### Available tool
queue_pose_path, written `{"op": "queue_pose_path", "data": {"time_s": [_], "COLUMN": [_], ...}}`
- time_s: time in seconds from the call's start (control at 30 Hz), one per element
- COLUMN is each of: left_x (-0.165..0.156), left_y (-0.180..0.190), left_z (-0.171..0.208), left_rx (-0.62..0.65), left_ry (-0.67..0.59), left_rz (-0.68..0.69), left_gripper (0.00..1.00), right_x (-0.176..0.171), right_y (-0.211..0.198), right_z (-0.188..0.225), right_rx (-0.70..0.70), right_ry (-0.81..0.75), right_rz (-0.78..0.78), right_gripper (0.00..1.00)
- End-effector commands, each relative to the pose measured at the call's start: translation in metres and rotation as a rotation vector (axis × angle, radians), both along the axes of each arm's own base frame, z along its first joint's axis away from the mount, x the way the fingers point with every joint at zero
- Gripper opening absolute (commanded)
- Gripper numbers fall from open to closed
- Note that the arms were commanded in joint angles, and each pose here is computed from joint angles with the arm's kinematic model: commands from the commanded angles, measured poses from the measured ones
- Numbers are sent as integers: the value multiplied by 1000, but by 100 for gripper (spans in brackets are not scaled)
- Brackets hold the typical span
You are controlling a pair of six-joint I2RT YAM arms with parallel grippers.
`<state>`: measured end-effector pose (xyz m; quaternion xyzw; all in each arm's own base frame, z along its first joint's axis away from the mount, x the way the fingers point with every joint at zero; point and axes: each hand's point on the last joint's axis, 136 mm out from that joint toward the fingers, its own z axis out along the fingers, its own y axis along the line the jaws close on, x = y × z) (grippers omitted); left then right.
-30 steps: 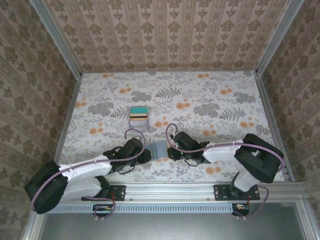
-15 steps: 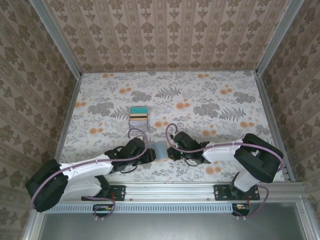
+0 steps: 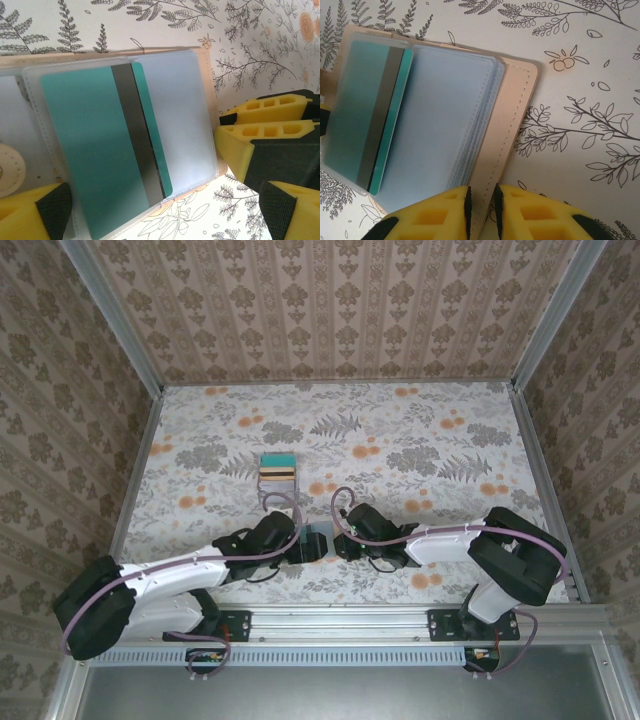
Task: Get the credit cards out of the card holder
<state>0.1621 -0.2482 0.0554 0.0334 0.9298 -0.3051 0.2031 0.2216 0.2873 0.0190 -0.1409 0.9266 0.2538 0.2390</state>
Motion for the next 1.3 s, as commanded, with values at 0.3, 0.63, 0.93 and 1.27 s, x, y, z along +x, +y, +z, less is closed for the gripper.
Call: {"op": "queue_pose_path", "data": {"time_s": [0.3,0.63,0.93,1.27], "left_x": [2,7,9,9], "left_y": [24,48,49,60], "left_z": [1,-8,-24,-22], "left_rx": [86,31,64,86], "left_ry": [-24,-17,18,4], "left_rz": [24,75,77,101], "left_gripper": [98,37,6,6], "right_x": [-5,-1,-1,-1], "right_y": [-11,22,58,82], "right_z": [23,52,54,38], "right_rx": [-9,138,220,240], "right_ry": [-20,37,136,213], "right_rz": [-42,-49,-36,-34], "right_gripper": [28,28,25,23]}}
